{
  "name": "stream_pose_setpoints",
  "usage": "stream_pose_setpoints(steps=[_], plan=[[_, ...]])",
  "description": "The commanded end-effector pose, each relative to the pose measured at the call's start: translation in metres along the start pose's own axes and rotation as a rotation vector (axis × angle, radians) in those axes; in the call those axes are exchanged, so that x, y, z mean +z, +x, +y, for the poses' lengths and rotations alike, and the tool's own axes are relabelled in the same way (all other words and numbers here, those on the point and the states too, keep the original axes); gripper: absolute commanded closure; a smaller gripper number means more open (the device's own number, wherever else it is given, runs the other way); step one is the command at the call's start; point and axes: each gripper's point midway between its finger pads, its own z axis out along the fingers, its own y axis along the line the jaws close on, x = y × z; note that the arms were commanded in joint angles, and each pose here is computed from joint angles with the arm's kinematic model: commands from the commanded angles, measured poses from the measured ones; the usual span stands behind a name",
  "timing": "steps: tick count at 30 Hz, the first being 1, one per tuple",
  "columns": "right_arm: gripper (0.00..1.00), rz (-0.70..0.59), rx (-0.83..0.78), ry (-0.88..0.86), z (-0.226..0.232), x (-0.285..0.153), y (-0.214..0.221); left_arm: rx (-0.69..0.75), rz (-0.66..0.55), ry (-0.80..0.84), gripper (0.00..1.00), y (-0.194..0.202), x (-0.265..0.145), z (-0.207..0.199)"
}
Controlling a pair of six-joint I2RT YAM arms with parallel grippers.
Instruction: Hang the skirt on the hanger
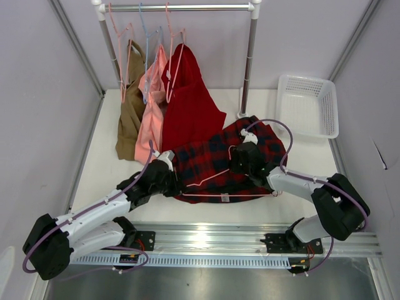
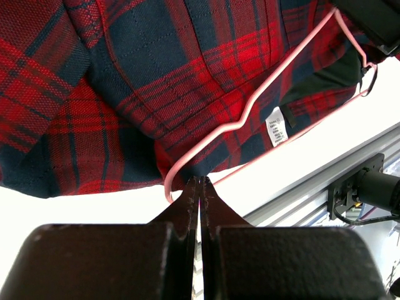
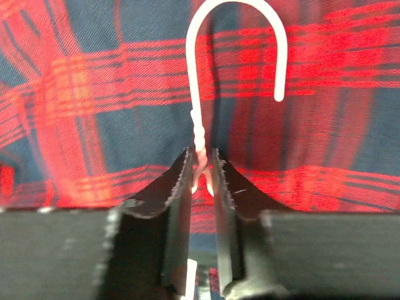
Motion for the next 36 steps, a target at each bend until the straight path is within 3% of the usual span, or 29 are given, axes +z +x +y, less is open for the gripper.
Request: stream_pose_setpoints(steps=[1, 2, 5, 15, 24, 30, 36], plan=[[0.74, 0.068, -0.001, -0.118, 0.022, 0.0, -0.002, 0.021, -0.032, 0.057, 1.0, -0.014, -0.003, -0.016], [0.67, 0.082, 0.0, -0.125, 0.02, 0.001, 0.0, 0.021, -0.032, 0.057, 1.0, -0.014, -0.003, -0.016], [0.62, 0.123, 0.016, -0.166, 0.018, 0.003, 0.001, 0.022, -0.032, 0.057, 1.0, -0.014, -0.002, -0.016], [0.57, 0.203, -0.012, -0.256, 0.032, 0.009, -0.002, 0.022, -0.025, 0.051, 1.0, -0.012, 0.001, -0.014], [0.74, 0.235, -0.001, -0.276, 0.029, 0.01, 0.003, 0.024, -0.023, 0.049, 1.0, -0.012, 0.002, -0.014], [0.98, 0.215, -0.005, -0.261, 0.024, 0.007, 0.0, 0.025, -0.015, 0.046, 1.0, -0.01, 0.003, -0.013], [1.0, 0.166, 0.001, -0.208, 0.012, 0.001, -0.006, 0.027, -0.014, 0.036, 1.0, -0.008, 0.0, -0.009]])
